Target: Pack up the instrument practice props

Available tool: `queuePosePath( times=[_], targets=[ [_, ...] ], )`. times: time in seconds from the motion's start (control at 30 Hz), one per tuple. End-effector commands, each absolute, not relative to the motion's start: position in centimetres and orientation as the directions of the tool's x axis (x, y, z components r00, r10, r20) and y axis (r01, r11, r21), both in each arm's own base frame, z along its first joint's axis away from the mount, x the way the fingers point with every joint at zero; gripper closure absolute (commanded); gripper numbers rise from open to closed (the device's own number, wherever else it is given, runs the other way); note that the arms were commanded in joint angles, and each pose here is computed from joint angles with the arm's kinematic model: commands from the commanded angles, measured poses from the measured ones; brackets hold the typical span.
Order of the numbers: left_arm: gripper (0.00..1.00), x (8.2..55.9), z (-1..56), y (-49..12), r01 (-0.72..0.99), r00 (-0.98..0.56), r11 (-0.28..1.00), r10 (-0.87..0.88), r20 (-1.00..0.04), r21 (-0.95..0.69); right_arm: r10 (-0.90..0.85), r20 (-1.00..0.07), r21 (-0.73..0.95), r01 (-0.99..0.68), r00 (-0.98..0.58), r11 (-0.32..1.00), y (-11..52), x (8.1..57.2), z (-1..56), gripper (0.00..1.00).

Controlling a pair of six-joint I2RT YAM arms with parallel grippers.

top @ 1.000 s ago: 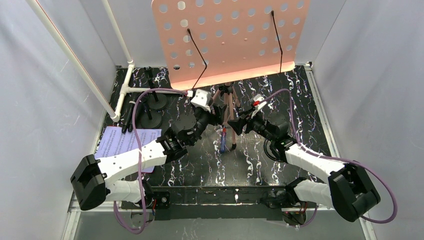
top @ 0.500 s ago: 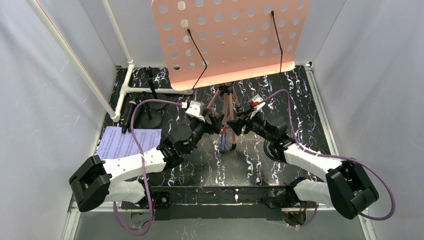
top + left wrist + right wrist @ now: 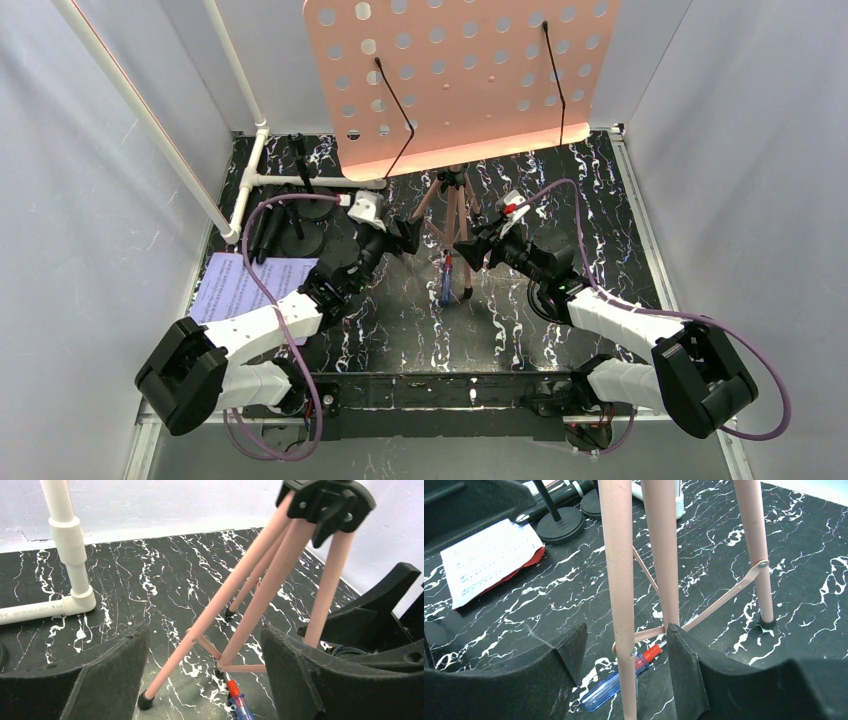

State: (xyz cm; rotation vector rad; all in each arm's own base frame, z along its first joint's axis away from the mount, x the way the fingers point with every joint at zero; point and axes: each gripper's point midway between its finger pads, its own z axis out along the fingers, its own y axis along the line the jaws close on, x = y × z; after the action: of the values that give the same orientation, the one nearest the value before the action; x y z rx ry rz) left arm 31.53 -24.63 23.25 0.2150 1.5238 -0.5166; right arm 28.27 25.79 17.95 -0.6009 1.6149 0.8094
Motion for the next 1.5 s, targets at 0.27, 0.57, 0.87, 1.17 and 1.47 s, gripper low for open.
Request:
queuePosePath(
  times=[0.27, 0.57, 0.87, 1.17, 1.47],
  targets=[
    [0.21, 32.7, 30.9, -27.6, 0.622, 0.044, 0.735, -0.376, -0.926, -0.269, 0.102, -0.987, 0.160, -0.789, -0.123, 0.593, 27.2, 29.1, 20.8, 0.35],
    [0.21, 34.4, 32.5, -29.4, 0.646, 0.065, 0.715, -0.400, -0.914, -0.267, 0.091, -0.988, 0.157, -0.785, -0.128, 0.599, 27.1, 29.2, 20.4, 0.34],
    [0.21, 35.0, 33.2, -28.8, 0.621, 0.081, 0.719, -0.453, -0.888, -0.311, 0.085, -0.987, 0.161, -0.791, -0.138, 0.590, 27.4, 29.0, 19.9, 0.35],
    [0.23, 35.5, 33.9, -28.3, 0.589, 0.066, 0.700, -0.538, -0.840, -0.403, 0.086, -0.986, 0.163, -0.792, -0.139, 0.589, 27.4, 28.9, 19.9, 0.35],
    [0.38, 36.0, 32.0, -27.0, 0.504, 0.019, 0.711, -0.576, -0.817, -0.490, 0.082, -0.987, 0.160, -0.789, -0.138, 0.593, 27.3, 28.9, 19.8, 0.35]
  ],
)
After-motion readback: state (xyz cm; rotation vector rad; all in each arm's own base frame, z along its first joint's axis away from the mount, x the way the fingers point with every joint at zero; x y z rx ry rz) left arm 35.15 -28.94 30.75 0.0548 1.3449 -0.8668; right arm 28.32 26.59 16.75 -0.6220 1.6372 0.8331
